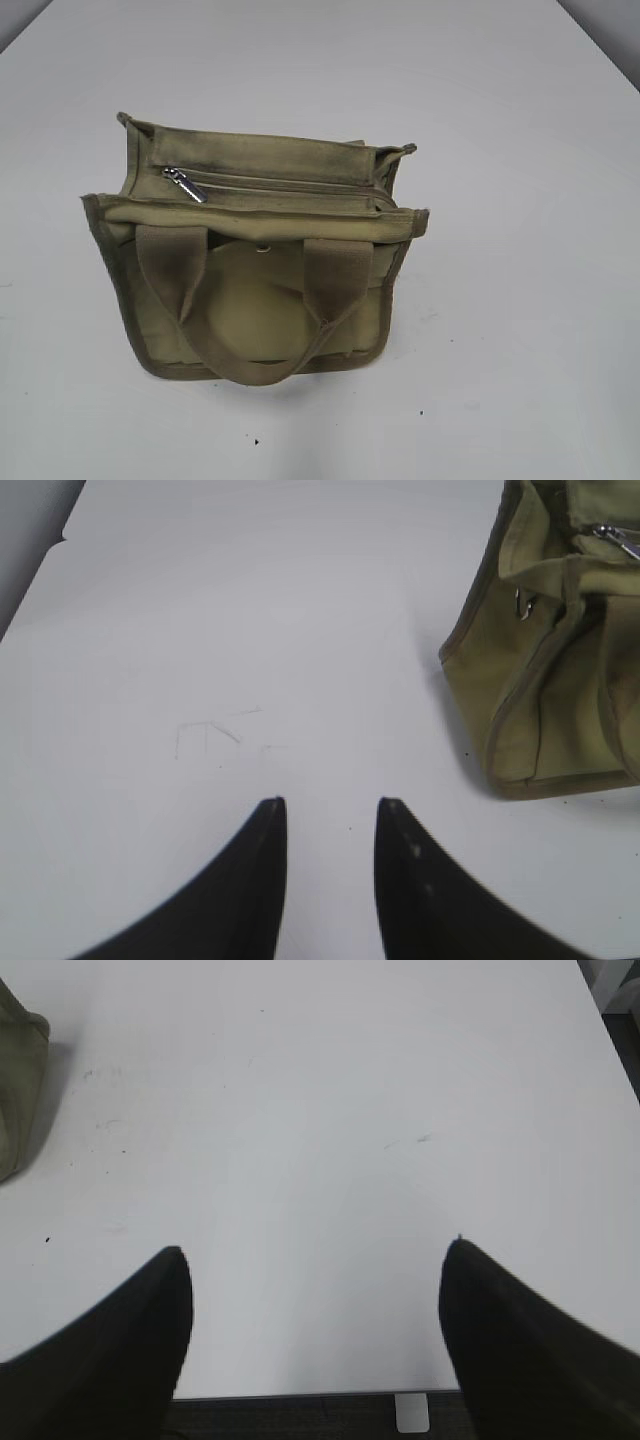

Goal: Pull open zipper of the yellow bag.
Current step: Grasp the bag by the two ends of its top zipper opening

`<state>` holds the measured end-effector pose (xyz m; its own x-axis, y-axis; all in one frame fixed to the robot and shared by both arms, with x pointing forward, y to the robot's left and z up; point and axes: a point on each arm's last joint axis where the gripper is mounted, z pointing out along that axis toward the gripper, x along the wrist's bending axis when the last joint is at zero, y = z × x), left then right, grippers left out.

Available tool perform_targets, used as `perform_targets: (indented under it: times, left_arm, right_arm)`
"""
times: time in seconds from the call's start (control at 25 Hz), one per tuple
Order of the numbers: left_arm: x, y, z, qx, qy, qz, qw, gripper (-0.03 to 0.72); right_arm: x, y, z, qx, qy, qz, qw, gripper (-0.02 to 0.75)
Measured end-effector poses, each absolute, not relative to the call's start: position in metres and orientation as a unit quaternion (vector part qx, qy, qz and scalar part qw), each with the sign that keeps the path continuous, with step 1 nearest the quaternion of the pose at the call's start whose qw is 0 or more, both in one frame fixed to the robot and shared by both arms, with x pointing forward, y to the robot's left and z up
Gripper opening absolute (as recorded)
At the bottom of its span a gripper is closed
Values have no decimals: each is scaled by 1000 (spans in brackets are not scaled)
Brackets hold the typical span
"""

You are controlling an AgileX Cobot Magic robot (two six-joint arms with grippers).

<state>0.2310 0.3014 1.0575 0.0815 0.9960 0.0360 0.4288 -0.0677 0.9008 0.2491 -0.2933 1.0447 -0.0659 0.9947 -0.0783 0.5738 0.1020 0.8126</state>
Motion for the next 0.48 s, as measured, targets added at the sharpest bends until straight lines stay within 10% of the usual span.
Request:
perform_targets:
  times: [0.48]
  left_arm:
    - [231,302,1058,629,567,374,379,239]
  right_arm:
    - [248,-292,1045,550,696,333,319,593]
